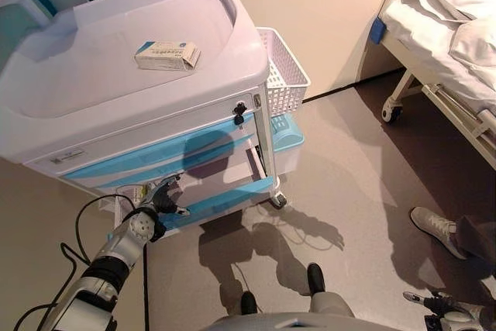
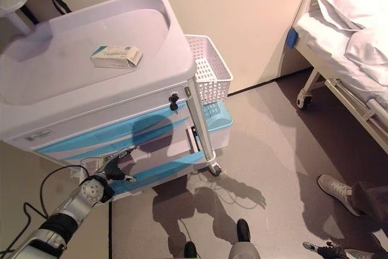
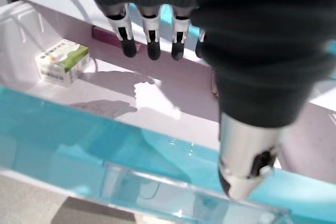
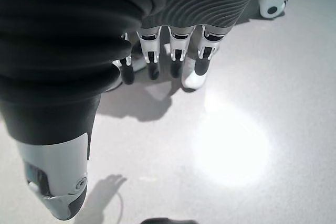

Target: Open the drawer and pick up the medicine

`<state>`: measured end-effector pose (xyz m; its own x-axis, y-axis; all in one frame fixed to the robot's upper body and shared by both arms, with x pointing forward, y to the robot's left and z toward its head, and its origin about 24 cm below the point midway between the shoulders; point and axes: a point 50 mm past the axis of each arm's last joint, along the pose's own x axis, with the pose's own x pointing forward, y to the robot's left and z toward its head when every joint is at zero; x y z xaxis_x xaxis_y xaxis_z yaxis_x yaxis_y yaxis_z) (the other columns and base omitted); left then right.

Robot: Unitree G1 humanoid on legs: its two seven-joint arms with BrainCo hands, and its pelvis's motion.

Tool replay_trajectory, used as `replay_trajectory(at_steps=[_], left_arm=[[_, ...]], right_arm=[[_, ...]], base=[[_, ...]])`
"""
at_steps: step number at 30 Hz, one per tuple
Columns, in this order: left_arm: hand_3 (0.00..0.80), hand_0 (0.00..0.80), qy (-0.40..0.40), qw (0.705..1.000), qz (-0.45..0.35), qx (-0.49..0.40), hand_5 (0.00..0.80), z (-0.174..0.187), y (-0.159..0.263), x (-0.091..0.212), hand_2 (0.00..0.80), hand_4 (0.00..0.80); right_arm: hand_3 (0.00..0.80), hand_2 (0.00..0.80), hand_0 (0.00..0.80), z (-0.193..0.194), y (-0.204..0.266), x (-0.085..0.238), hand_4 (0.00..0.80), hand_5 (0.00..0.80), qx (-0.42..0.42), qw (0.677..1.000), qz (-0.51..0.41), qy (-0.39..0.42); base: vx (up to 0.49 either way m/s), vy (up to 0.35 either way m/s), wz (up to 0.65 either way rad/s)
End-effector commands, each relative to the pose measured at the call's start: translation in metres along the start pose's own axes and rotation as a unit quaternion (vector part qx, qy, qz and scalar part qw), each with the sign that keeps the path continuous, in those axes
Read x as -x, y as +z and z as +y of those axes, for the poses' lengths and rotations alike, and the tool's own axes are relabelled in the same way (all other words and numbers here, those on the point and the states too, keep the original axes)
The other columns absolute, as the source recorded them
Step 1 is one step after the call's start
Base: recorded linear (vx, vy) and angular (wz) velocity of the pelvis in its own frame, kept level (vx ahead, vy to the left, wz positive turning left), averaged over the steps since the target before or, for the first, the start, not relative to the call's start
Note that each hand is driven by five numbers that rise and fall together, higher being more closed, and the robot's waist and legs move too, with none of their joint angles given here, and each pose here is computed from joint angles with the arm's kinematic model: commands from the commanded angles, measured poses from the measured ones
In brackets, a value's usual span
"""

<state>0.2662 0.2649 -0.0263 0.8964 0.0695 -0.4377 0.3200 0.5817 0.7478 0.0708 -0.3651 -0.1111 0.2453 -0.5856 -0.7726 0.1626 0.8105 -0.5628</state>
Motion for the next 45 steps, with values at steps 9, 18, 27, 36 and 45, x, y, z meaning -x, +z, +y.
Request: replay_trajectory(at_steps=[9, 18, 27, 36, 45], left_arm=[[0.000, 0.000, 0.043, 0.997, -0.070, -0.009, 0.000, 0.029, 0.016, 0.011, 0.000, 0.000], [0.000, 0.000, 0.045, 0.988, -0.147, 0.018, 0.000, 0.030, 0.034, 0.034, 0.000, 0.000], [0.000, 0.000, -0.005, 0.979, -0.204, 0.004, 0.000, 0.023, 0.053, 0.047, 0.000, 0.000], [0.000, 0.000, -0.082, 0.976, -0.197, -0.044, 0.000, 0.000, 0.052, 0.042, 0.000, 0.000], [0.000, 0.000, -0.139, 0.969, -0.186, -0.080, 0.000, -0.022, 0.053, 0.033, 0.000, 0.000]], right_arm=[[0.000, 0.000, 0.000, 0.015, -0.007, 0.002, 0.000, 0.000, 0.008, 1.000, 0.012, 0.021], [0.000, 0.000, 0.000, 0.025, -0.013, 0.003, 0.000, 0.000, 0.004, 0.999, 0.019, 0.037], [0.000, 0.000, 0.000, 0.031, -0.015, 0.004, 0.000, 0.000, 0.010, 0.999, 0.022, 0.047], [0.000, 0.000, 0.000, 0.032, -0.005, 0.003, 0.000, 0.000, 0.018, 0.999, 0.006, 0.050], [0.000, 0.000, 0.000, 0.029, 0.006, 0.002, 0.000, 0.000, 0.026, 0.999, -0.012, 0.043]], base=[[0.000, 0.000, 0.00], [0.000, 0.000, 0.00], [0.000, 0.000, 0.00], [-0.020, 0.006, 0.00], [-0.018, 0.011, -0.05]])
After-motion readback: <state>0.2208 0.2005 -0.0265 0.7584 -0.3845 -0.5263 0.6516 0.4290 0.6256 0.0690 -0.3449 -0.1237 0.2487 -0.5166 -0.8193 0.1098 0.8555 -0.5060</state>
